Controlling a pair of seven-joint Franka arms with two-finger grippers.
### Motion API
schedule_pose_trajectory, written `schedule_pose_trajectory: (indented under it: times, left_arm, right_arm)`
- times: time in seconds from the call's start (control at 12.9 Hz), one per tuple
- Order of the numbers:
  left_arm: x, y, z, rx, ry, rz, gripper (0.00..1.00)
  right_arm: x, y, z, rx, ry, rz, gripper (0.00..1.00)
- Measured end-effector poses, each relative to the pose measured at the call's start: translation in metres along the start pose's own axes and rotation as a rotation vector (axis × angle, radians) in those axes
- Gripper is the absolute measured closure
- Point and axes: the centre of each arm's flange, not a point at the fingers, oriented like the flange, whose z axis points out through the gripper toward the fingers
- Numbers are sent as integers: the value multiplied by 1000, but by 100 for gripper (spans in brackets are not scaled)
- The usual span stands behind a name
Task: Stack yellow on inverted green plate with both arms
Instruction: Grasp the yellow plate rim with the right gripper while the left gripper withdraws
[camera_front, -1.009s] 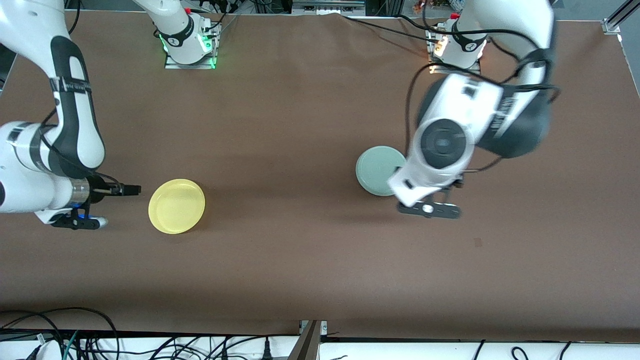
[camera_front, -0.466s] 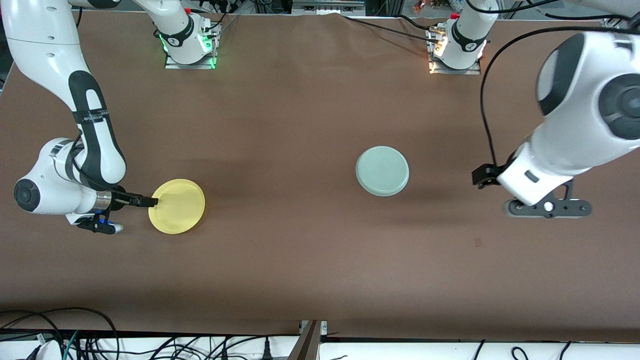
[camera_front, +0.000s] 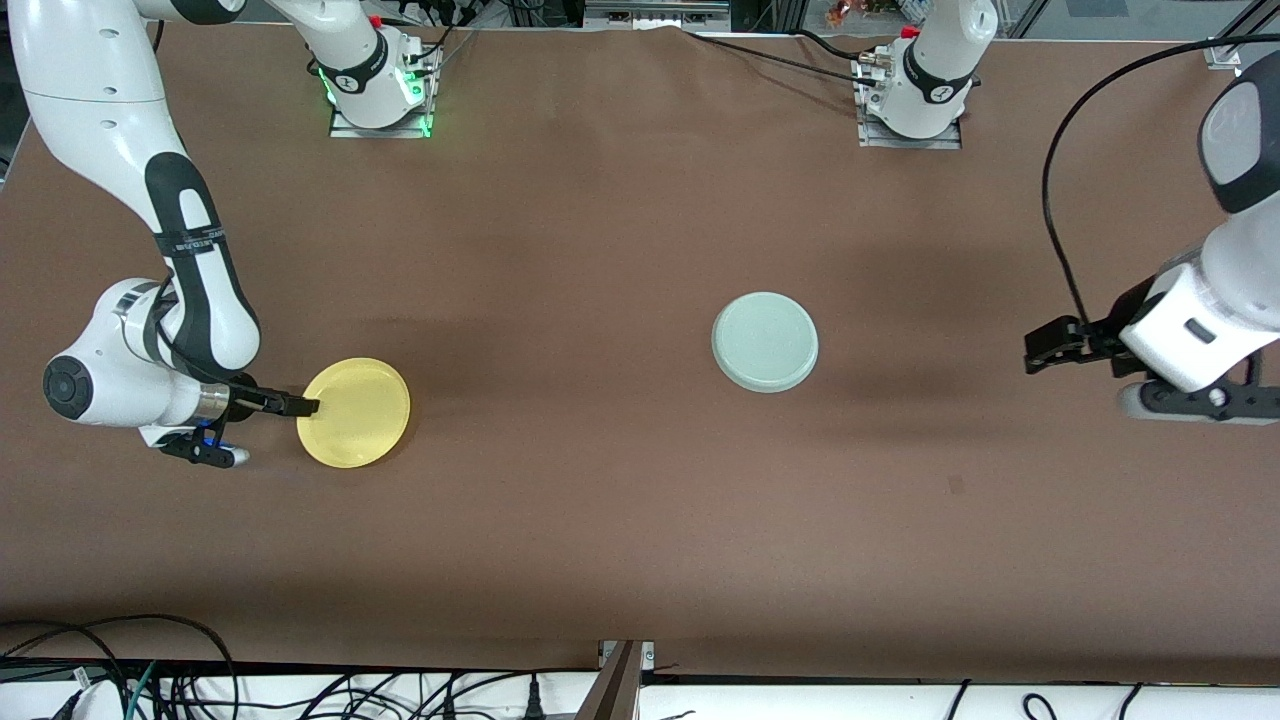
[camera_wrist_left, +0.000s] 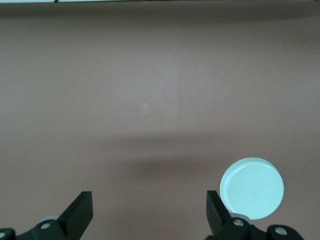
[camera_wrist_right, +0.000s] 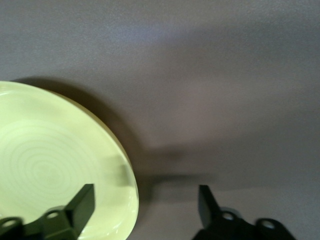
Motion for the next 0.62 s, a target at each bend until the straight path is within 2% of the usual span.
schedule_pose_trajectory:
  times: [0.16, 0.23, 0.31, 0.47, 0.54, 0.62]
  left_arm:
    - [-25, -9, -1, 0, 6, -12, 0]
    - [-37, -9, 2, 0, -5, -12, 0]
    - [-49, -8, 7, 0, -15, -10, 0]
    - [-70, -6, 12, 0, -14, -5, 0]
    - [-81, -6, 13, 6, -19, -1, 0]
    - [-89, -6, 11, 21, -19, 5, 0]
  right_arm:
    - [-1, -2, 4, 1, 6, -1, 39]
    - [-2, -4, 6, 3, 7, -5, 40]
    - [-2, -7, 7, 5, 8, -8, 48]
    - [-3, -9, 8, 10, 8, -7, 72]
    - [-3, -10, 8, 12, 7, -8, 72]
    - [-3, -13, 9, 15, 7, -14, 79]
